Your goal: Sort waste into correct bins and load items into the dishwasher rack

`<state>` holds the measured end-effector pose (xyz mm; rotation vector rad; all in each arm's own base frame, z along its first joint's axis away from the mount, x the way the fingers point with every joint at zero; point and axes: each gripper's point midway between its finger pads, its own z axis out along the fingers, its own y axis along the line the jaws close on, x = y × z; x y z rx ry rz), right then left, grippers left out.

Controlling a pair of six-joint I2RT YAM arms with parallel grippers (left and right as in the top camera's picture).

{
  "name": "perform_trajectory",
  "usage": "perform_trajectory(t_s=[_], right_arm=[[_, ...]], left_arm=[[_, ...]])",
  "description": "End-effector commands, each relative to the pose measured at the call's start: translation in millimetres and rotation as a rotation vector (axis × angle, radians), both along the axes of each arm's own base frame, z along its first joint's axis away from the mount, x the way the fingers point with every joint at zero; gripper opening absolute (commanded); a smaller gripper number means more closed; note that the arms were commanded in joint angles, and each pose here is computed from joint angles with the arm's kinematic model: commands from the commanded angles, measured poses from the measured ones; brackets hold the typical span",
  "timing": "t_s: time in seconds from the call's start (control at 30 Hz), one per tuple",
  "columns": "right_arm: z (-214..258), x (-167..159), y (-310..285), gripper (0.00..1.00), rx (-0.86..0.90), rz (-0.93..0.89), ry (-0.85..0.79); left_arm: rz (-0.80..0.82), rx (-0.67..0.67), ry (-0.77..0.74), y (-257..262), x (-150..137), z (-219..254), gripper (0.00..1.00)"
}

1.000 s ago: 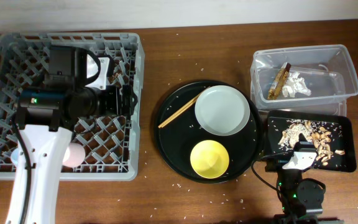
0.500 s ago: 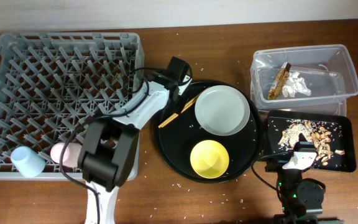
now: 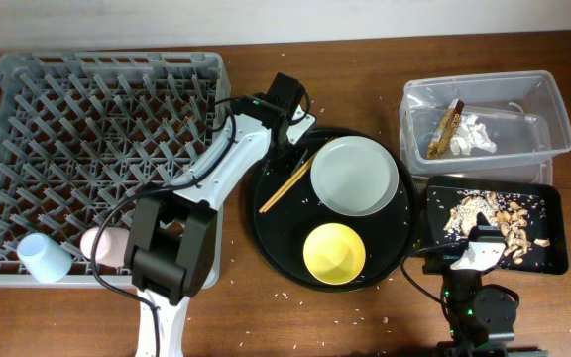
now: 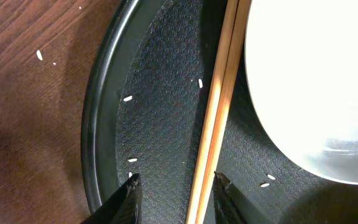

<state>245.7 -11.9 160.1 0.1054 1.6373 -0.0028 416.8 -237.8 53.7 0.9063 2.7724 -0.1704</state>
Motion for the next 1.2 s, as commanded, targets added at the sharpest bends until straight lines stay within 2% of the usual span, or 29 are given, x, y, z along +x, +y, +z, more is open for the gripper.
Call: perform_trajectory(t_s=[0.0, 0.17, 0.23, 0.3, 0.37, 0.43, 0.6, 0.7, 0.73, 0.8, 0.9, 1.03, 1.17], right_arm=[[-3.6, 0.1, -1.0, 0.98, -0.007, -0.003, 0.006], [-3.6, 0.1, -1.1, 0.98, -0.007, -0.003, 0.006], [-3.6, 0.1, -1.1, 0.98, -0.007, -0.003, 0.006], [-3.7, 0.1, -1.0, 0.98, -0.007, -0.003, 0.006], [-3.6, 0.1, -1.1, 0.98, -0.007, -0.003, 0.006], [-3.6, 0.1, -1.0, 0.99, -0.007, -0.003, 0.006], [-3.7, 0.1, -1.0, 0.98, -0.007, -0.003, 0.006], [-3.6, 0.1, -1.0, 0.99, -0.007, -0.003, 0.006], [-3.7, 0.1, -1.1, 0.98, -0.007, -0.003, 0.006], [-3.7, 0.1, -1.1, 0.98, -0.007, -0.003, 0.006], [-3.6, 0.1, -1.0, 0.98, -0.007, -0.003, 0.006], [-3.7, 0.1, -1.1, 0.98, -0.007, -0.003, 0.006], [-3.7, 0.1, -1.0, 0.98, -0.007, -0.003, 0.006]], left_arm=[[-0.092, -0.022, 0.083, -9.4, -21.9, -29.3, 0.36], [-0.122, 0.026, 0.102, -12.1, -24.4, -63.4, 0.35], [-0.101, 0.045, 0.102, -9.1, -22.6, -69.9, 0.29], [-0.082, 0.006, 0.142, -14.9, -29.1, -47.3, 0.29], [-0.081, -0.003, 0.112, -16.1, -24.6, -11.7, 0.3], [-0.076, 0.03, 0.068, -10.2, -17.7, -4.3, 0.38], [-0.099, 0.085, 0.013, 1.8, -15.1, -48.1, 0.38], [-0.095, 0.097, 0.01, 5.5, -17.0, -57.3, 0.36], [-0.107, 0.068, 0.036, 0.0, -24.0, -52.9, 0.32], [-0.1, 0.055, 0.012, -2.8, -20.7, -21.9, 0.33], [-0.104, 0.03, -0.065, -6.6, -9.9, 10.9, 0.39], [-0.091, 0.096, -0.063, 4.5, -8.4, -18.8, 0.39], [-0.097, 0.13, 0.02, 8.3, -17.7, -59.5, 0.38]])
